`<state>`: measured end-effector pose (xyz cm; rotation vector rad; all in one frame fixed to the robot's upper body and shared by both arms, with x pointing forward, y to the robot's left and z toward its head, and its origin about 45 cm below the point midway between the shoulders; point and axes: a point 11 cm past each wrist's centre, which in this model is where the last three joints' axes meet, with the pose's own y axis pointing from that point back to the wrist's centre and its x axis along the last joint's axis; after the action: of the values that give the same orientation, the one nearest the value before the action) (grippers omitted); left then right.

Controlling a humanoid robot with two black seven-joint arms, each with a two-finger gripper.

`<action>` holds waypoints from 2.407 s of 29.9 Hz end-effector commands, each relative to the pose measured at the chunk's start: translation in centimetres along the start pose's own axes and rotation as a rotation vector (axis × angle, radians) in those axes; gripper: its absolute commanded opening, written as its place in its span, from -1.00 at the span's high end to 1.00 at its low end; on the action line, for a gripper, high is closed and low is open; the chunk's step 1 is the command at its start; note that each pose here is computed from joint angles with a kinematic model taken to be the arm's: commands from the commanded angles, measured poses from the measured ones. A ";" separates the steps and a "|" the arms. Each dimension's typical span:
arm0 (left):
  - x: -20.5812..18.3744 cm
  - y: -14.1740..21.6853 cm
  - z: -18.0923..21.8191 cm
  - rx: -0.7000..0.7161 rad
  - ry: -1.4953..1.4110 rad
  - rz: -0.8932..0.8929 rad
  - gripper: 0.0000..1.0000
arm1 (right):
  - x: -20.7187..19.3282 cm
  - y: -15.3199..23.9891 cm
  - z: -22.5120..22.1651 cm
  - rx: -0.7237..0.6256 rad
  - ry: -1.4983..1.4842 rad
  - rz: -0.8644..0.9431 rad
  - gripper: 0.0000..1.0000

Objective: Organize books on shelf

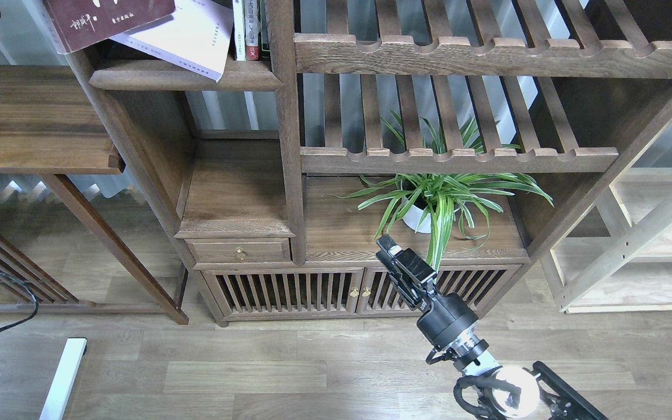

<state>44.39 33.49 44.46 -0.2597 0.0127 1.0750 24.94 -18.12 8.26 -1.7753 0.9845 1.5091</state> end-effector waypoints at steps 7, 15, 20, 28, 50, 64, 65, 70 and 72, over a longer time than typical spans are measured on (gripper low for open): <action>0.1 0.0 -0.3 0.008 0.003 0.004 0.27 | -0.2 -0.1 0.1 -0.004 0.003 -0.006 -0.07; -0.1 -0.2 -0.6 0.014 0.007 -0.003 0.03 | -0.2 -0.2 0.2 -0.006 0.002 -0.008 -0.07; -0.3 -0.3 -0.5 0.011 0.005 -0.008 -0.12 | -0.3 -0.2 0.2 -0.006 0.003 -0.009 -0.07; -0.7 -0.3 -0.4 -0.012 0.050 -0.035 -0.26 | -0.3 -0.2 0.2 -0.004 0.001 -0.009 -0.07; -3.1 -1.2 -0.9 -0.055 0.218 -0.161 -0.98 | -1.7 -2.2 0.6 -0.009 -0.003 -0.063 -0.14; -15.6 -0.9 -11.8 0.041 0.552 -0.423 -0.98 | -1.8 -2.3 0.6 -0.010 -0.001 -0.065 -0.14; -16.2 -0.6 -12.8 0.061 0.570 -0.425 -0.98 | -1.8 -2.3 0.6 -0.010 -0.001 -0.065 -0.14; -18.5 1.1 -17.7 0.195 0.615 -0.443 -0.98 | -2.0 -2.6 0.5 -0.011 0.004 -0.072 -0.14; -19.1 1.6 -18.8 0.227 0.628 -0.447 -0.98 | -2.2 -2.8 0.3 -0.012 0.008 -0.079 -0.14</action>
<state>36.92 14.46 30.20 -0.3977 0.5694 0.5234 26.62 -16.04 10.06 -1.8025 0.9067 1.4714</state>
